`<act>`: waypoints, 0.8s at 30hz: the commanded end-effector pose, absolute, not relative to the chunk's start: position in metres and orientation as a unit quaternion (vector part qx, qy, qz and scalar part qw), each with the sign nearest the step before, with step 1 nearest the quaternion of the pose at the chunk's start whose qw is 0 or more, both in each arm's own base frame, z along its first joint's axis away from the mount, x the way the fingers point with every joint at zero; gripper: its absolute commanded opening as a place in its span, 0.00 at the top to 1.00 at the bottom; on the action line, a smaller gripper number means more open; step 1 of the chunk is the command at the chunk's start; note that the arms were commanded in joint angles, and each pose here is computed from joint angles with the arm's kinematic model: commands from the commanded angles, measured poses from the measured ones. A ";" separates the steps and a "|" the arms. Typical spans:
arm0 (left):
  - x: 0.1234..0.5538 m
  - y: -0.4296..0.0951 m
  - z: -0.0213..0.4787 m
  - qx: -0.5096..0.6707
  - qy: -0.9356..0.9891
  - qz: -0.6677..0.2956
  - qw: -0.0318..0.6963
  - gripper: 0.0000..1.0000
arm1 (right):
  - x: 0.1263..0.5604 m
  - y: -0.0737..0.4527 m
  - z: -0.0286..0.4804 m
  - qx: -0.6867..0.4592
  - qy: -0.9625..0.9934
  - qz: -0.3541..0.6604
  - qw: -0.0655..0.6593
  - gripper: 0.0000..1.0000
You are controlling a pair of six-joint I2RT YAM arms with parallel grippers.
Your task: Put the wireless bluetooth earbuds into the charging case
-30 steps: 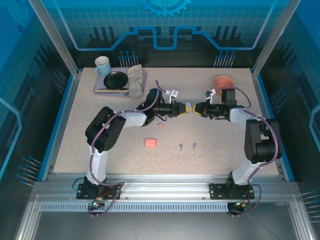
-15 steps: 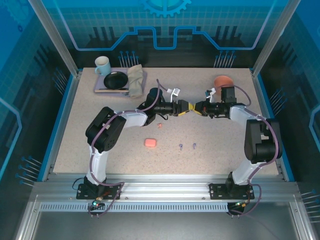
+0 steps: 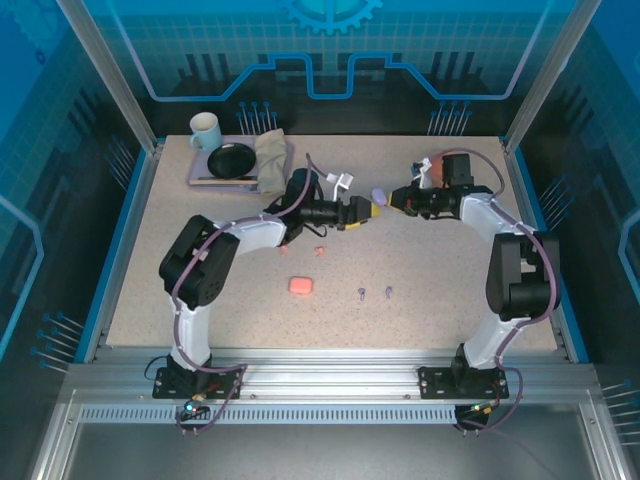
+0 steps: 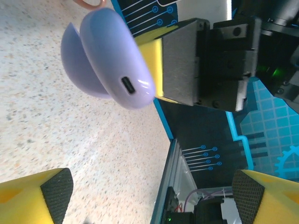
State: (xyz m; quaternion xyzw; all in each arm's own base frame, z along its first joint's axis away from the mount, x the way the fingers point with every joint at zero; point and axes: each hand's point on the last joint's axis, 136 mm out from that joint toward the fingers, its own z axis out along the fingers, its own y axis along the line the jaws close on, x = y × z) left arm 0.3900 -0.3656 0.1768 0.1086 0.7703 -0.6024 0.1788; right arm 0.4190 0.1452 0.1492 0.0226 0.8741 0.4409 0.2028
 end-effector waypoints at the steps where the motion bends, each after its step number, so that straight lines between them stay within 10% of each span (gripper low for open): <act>1: 0.390 -0.341 0.200 0.145 0.780 -0.584 0.173 0.08 | 0.421 0.155 0.151 -0.025 0.886 0.412 0.211 1.00; 24: 0.415 -0.297 0.183 0.198 0.819 -0.535 0.054 0.12 | 0.436 0.206 0.136 -0.235 0.877 0.294 0.298 1.00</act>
